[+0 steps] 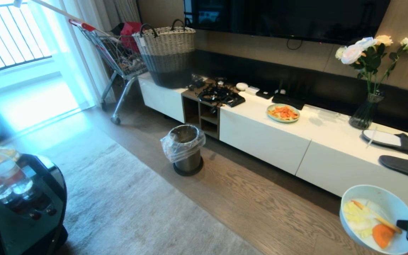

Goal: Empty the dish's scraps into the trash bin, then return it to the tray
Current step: Move the bowl over the trash can

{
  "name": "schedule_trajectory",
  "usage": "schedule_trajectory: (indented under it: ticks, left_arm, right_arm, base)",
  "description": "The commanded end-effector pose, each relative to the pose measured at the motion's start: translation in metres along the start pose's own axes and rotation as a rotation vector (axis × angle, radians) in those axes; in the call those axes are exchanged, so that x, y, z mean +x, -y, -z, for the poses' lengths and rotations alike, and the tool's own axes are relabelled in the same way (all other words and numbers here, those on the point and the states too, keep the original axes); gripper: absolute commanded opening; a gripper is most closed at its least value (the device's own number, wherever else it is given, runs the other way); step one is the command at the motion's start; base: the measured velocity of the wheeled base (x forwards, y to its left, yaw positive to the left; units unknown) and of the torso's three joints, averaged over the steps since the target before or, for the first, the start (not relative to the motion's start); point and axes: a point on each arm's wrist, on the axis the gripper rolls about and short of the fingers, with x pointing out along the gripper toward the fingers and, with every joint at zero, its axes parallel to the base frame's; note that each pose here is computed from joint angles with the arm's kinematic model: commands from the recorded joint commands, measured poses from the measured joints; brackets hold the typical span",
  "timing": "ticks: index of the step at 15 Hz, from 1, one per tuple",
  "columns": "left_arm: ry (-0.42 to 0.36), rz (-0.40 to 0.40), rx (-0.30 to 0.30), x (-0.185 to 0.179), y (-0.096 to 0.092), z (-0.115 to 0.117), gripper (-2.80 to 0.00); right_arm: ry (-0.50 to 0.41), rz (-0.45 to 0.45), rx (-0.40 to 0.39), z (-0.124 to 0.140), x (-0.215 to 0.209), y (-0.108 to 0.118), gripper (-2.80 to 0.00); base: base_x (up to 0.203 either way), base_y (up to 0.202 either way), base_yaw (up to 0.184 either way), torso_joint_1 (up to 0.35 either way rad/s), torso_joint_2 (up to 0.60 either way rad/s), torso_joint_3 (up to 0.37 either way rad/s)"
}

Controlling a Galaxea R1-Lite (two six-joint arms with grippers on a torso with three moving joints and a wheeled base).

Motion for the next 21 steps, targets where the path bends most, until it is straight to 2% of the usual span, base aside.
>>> schedule_trajectory:
  ticks: [1, 21]
  left_arm:
    - [0.001, 0.0, 0.0, 0.0, 0.0, 0.0, -2.8]
    - [0.001, 0.002, 0.003, 0.0, 0.0, 0.0, -2.8]
  right_arm:
    - [-0.005, 0.003, 0.0, 0.0008, 0.0007, -0.0001, -2.8]
    - [-0.005, -0.009, -0.018, 0.0022, -0.0006, -0.0026, -2.8]
  base:
    - [0.182, 0.0, 0.003, 0.005, 0.0, 0.005]
    - [0.185, 0.0, 0.002, 0.002, 0.0, 0.003]
